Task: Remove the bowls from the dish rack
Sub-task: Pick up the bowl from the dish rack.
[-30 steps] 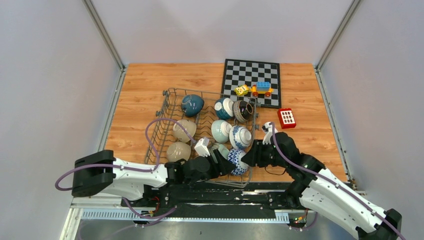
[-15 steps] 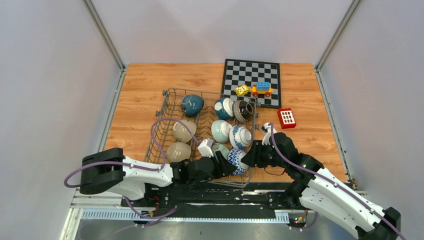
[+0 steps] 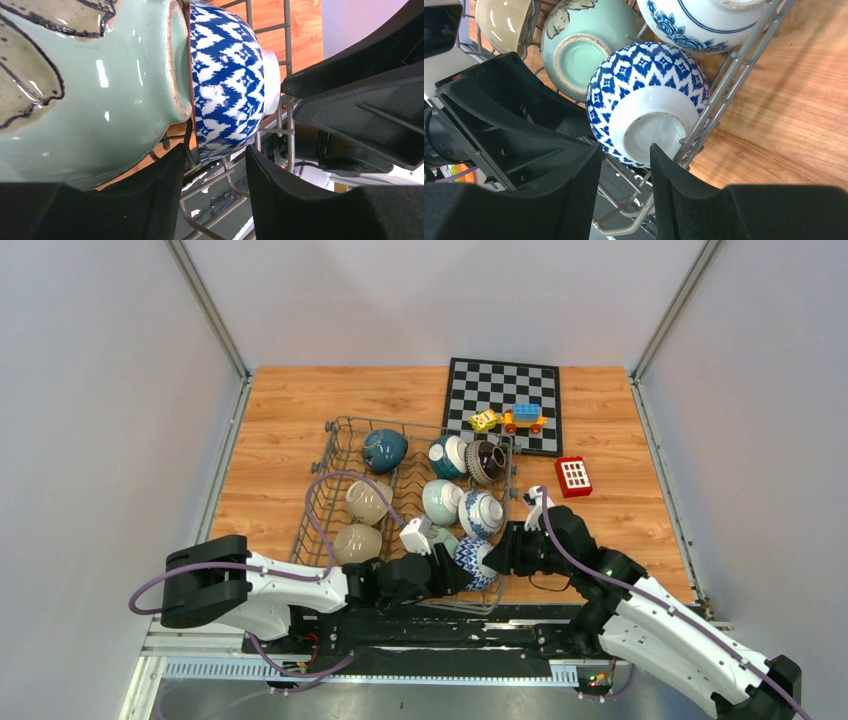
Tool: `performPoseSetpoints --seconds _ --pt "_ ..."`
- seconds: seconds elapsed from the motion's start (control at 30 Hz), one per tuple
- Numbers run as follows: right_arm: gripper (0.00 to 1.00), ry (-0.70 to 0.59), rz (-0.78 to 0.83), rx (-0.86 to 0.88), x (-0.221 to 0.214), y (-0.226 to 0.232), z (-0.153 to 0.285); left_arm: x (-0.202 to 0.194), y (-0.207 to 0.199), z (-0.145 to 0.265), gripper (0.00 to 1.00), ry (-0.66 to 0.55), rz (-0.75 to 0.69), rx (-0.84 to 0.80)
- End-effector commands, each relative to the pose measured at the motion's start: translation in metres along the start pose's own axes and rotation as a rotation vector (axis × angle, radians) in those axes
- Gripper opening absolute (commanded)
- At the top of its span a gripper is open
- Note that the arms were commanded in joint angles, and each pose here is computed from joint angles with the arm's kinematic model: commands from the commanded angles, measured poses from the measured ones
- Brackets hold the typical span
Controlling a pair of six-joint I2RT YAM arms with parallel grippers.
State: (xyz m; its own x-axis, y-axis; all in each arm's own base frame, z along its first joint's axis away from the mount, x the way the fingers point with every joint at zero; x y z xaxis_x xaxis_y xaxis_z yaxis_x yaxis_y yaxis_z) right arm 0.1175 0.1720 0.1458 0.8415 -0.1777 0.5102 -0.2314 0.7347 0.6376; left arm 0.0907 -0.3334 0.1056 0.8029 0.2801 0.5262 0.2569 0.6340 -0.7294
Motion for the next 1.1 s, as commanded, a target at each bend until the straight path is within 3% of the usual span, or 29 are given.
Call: performPoseSetpoints --seconds 0.0,0.43,0.67,0.8,1.07 --pt "0.44 0.005 -0.004 -0.018 -0.003 -0.004 0.000 0.015 -0.052 0.007 0.51 -0.047 0.024 -0.156" --pt "0.47 -0.001 0.018 -0.025 0.000 -0.004 0.001 0.016 -0.039 0.009 0.71 -0.056 0.014 -0.067" --pt "0.49 -0.012 0.029 -0.031 0.002 -0.004 0.004 0.018 -0.039 0.009 0.76 -0.057 0.006 -0.048" --pt "0.49 -0.017 0.028 -0.043 0.001 -0.007 0.004 0.017 -0.037 0.009 0.76 -0.059 0.005 -0.042" --pt "0.47 -0.002 0.029 -0.049 -0.001 -0.008 0.002 0.018 -0.044 0.008 0.68 -0.064 -0.004 -0.083"
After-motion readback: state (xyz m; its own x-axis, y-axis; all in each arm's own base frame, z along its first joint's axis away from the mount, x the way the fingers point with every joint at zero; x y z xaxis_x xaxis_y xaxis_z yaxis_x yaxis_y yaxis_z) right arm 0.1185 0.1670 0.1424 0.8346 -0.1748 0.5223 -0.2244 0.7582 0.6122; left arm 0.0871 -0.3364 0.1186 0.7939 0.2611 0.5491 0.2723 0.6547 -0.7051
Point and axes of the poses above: each gripper's point midway between its finger pads, its own z axis back along the fingers, its own y axis along the line the jaws close on, x = y × z, the point moved 4 cm from there along z, back along the fingers, and after that the axes turned 5 degrees about -z, right-handed, at the moved point
